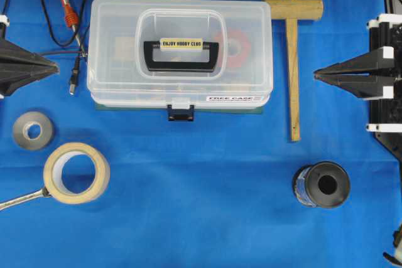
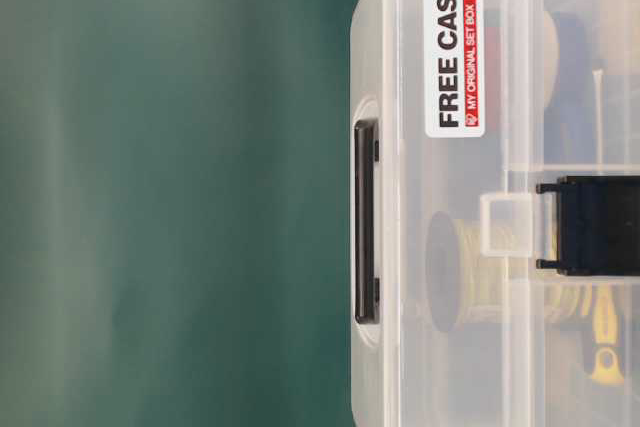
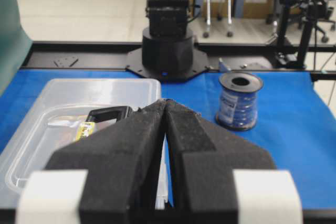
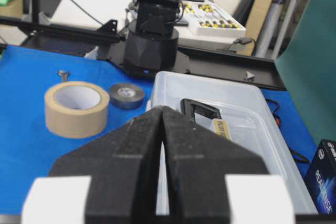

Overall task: Open the tool box with both arms.
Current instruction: 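Move both grippers inward to the left and right ends of the lid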

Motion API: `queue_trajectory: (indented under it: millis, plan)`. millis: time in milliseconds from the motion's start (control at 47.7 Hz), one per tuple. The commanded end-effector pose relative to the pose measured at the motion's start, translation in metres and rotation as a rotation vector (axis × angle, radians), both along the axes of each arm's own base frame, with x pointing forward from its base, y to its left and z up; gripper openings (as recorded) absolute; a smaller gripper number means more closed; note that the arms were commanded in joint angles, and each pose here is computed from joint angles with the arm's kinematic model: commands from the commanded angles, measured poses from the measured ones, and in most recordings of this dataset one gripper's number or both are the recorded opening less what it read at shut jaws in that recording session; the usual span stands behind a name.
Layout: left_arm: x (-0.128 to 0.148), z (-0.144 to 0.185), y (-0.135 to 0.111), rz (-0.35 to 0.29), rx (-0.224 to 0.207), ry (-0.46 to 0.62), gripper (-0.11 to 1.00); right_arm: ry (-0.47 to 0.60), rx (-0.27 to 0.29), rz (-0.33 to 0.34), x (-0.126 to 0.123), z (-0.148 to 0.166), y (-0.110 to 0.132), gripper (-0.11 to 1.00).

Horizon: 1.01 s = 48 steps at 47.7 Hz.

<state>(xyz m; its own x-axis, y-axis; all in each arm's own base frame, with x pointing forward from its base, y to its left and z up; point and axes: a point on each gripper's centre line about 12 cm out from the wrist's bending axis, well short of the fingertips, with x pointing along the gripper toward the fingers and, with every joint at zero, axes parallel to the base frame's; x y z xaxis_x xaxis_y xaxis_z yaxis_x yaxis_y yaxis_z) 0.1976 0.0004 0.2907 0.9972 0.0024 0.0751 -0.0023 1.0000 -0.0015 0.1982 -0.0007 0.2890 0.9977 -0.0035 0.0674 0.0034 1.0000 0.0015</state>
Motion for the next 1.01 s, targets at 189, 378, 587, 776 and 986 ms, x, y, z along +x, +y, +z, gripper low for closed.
queue_trajectory:
  millis: [189, 378, 587, 776, 986]
  plan:
    - [0.004, -0.007, 0.002, 0.011, -0.032, 0.098, 0.0, 0.076, 0.021, -0.014, 0.009, -0.003, -0.003, 0.0]
    - [0.009, -0.027, 0.003, 0.016, -0.032, 0.23, 0.0, 0.18, 0.054, -0.055, 0.016, -0.021, -0.011, 0.0]
    - [0.011, -0.049, 0.013, 0.064, -0.051, 0.376, 0.02, 0.298, 0.066, -0.085, 0.023, -0.043, -0.018, 0.07]
    - [0.006, -0.075, 0.027, 0.135, -0.071, 0.515, 0.49, 0.429, 0.081, -0.124, 0.028, -0.066, -0.027, 0.62]
    - [0.003, -0.093, 0.043, 0.205, -0.085, 0.617, 0.84, 0.532, 0.11, -0.205, 0.032, -0.085, -0.046, 0.82]
